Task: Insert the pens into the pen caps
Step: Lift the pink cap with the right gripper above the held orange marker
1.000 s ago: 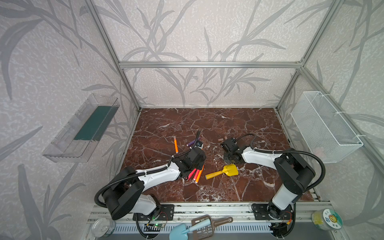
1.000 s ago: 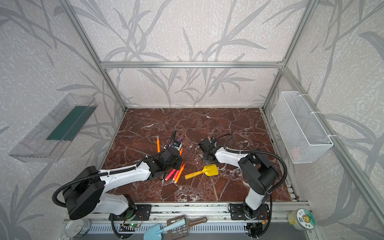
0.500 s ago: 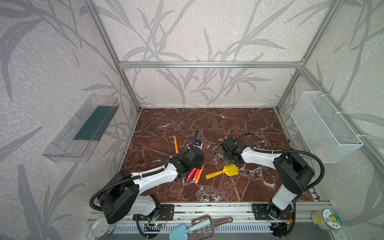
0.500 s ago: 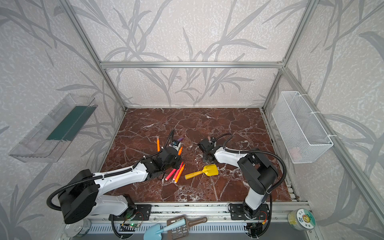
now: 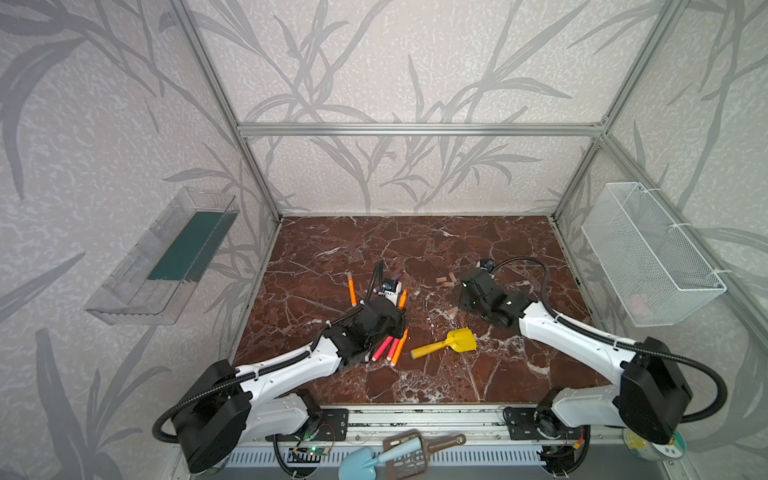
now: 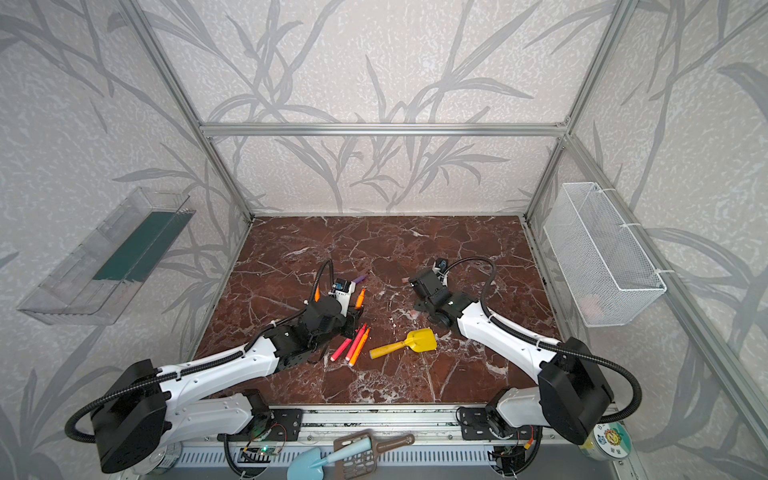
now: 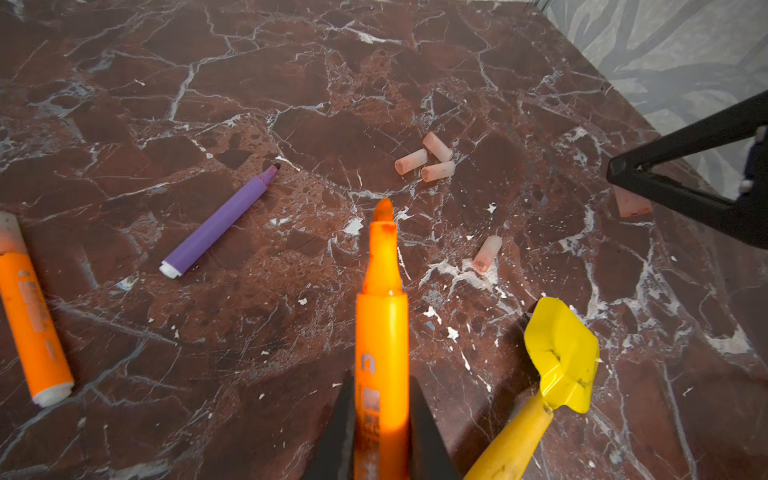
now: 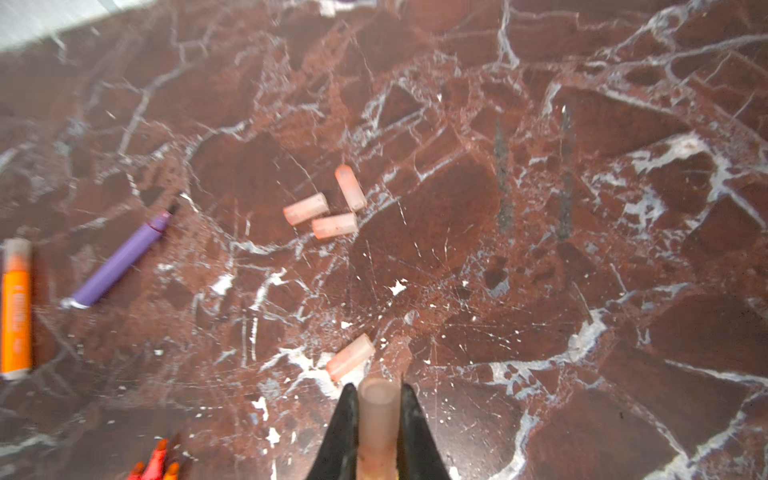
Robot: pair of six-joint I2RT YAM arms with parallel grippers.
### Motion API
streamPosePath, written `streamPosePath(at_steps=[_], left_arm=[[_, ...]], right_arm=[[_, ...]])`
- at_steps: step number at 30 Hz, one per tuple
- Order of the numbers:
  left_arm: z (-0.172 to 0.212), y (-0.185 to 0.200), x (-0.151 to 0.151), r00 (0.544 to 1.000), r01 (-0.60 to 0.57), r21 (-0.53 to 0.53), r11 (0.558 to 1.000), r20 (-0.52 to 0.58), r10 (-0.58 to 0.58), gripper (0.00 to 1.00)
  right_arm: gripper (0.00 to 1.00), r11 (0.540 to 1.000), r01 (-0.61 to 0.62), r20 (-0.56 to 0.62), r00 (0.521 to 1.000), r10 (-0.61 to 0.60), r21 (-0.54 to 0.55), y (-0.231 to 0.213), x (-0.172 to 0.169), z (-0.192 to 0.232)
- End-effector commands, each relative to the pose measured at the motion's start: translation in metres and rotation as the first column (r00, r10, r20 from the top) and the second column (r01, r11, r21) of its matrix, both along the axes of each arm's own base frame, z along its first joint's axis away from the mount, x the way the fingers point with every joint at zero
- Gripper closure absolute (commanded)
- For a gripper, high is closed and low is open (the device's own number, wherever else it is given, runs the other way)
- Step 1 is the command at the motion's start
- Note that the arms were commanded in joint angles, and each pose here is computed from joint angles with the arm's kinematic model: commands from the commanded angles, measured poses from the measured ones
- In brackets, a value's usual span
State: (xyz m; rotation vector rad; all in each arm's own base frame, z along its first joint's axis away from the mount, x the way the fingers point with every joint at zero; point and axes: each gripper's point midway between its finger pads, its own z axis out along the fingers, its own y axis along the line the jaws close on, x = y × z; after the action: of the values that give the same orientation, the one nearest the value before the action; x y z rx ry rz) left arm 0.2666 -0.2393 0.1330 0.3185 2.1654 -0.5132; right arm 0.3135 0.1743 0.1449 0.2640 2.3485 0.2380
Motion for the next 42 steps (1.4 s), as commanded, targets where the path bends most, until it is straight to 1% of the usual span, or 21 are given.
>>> streamPosePath(at_steps=[1,3,5,8,10,14,17,24,31,39,42], left_arm=[[0.019,-0.013,0.001,1.000,0.022,-0.102,0.995,0.015,-0.020,1.00],[0.023,-0.020,-0.001,0.999,0.051,-0.135,0.990,0.010,-0.050,1.00],[0.026,-0.028,-0.003,0.997,0.076,-0.164,0.984,0.002,-0.077,1.00],[0.029,-0.038,-0.005,0.994,0.108,-0.197,0.975,-0.013,-0.113,1.00],[0.030,-0.043,-0.006,0.991,0.127,-0.214,0.969,-0.019,-0.134,1.00],[0.032,-0.051,-0.006,0.986,0.153,-0.233,0.960,-0.022,-0.163,1.00],[0.031,-0.055,-0.007,0.984,0.167,-0.234,0.958,-0.028,-0.178,1.00],[0.030,-0.054,-0.006,0.985,0.160,-0.233,0.959,-0.029,-0.172,1.00],[0.032,-0.057,-0.007,0.982,0.174,-0.246,0.954,-0.025,-0.185,1.00],[0.032,-0.056,-0.008,0.983,0.171,-0.250,0.953,-0.025,-0.183,1.00],[0.033,-0.055,-0.008,0.984,0.169,-0.250,0.953,-0.021,-0.179,1.00]], right_arm=[[0.95,0.989,-0.055,0.145,0.989,0.035,0.140,0.015,0.006,0.041],[0.95,0.965,-0.117,0.231,0.971,0.062,0.233,0.026,0.005,0.057],[0.95,0.927,-0.177,0.313,0.947,0.069,0.330,0.036,0.003,0.072],[0.95,0.864,-0.252,0.385,0.920,0.075,0.435,0.049,0.000,0.089],[0.96,0.822,-0.304,0.408,0.908,0.097,0.482,0.061,-0.001,0.097],[0.99,0.746,-0.367,0.424,0.897,0.125,0.556,0.082,0.000,0.105],[0.99,0.708,-0.390,0.436,0.891,0.128,0.589,0.094,0.003,0.107],[1.00,0.688,-0.391,0.414,0.899,0.143,0.612,0.113,0.006,0.097],[1.00,0.686,-0.387,0.400,0.904,0.151,0.617,0.122,0.008,0.091],[1.00,0.711,-0.365,0.387,0.911,0.141,0.601,0.122,0.016,0.083],[1.00,0.709,-0.359,0.376,0.916,0.142,0.607,0.124,0.017,0.079]])
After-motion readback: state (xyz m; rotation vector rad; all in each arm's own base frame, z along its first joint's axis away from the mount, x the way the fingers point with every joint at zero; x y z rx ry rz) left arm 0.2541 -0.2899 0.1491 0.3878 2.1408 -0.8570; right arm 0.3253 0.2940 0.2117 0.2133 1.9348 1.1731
